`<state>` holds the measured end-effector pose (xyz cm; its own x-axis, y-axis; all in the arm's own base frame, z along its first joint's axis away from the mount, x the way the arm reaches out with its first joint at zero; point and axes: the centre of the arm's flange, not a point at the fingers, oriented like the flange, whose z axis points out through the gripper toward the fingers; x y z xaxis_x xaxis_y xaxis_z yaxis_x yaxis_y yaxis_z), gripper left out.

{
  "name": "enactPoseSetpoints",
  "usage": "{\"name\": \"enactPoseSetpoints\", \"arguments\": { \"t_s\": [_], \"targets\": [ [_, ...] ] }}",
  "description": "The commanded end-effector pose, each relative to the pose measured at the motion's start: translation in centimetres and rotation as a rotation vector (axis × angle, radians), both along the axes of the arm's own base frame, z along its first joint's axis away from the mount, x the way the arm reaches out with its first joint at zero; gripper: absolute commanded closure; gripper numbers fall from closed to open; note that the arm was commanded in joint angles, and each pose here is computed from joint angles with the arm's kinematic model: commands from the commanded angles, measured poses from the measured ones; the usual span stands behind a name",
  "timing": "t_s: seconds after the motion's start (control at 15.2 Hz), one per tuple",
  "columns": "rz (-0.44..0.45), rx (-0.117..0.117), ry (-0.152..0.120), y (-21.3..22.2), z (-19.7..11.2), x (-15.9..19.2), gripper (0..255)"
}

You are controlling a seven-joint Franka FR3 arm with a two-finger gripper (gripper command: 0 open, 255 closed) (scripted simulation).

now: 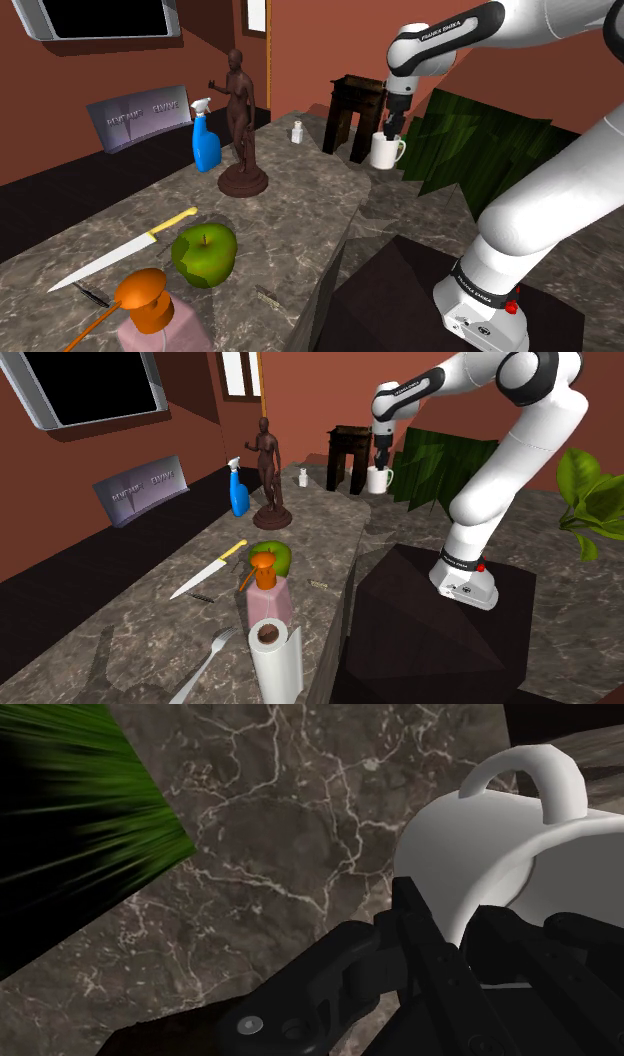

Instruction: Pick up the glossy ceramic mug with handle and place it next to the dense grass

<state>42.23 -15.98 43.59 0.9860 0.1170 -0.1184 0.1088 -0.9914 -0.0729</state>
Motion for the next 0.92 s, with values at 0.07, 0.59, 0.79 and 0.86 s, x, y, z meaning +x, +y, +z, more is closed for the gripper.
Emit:
{"name": "enactPoseSetpoints", "arguments": {
  "t_s": [0.07, 0.59, 0.79, 0.86],
  "targets": [
    [0.0, 0.0, -0.001, 0.0, -1.6, 0.1, 255],
    [0.0, 0.0, -0.001, 0.0, -5.8, 0.1, 255],
    [0.0, 0.0, -0.001, 0.0, -7.4, 0.1, 255],
    [0.0, 0.0, -0.001, 0.0, -7.7, 0.1, 255]
  ]
}}
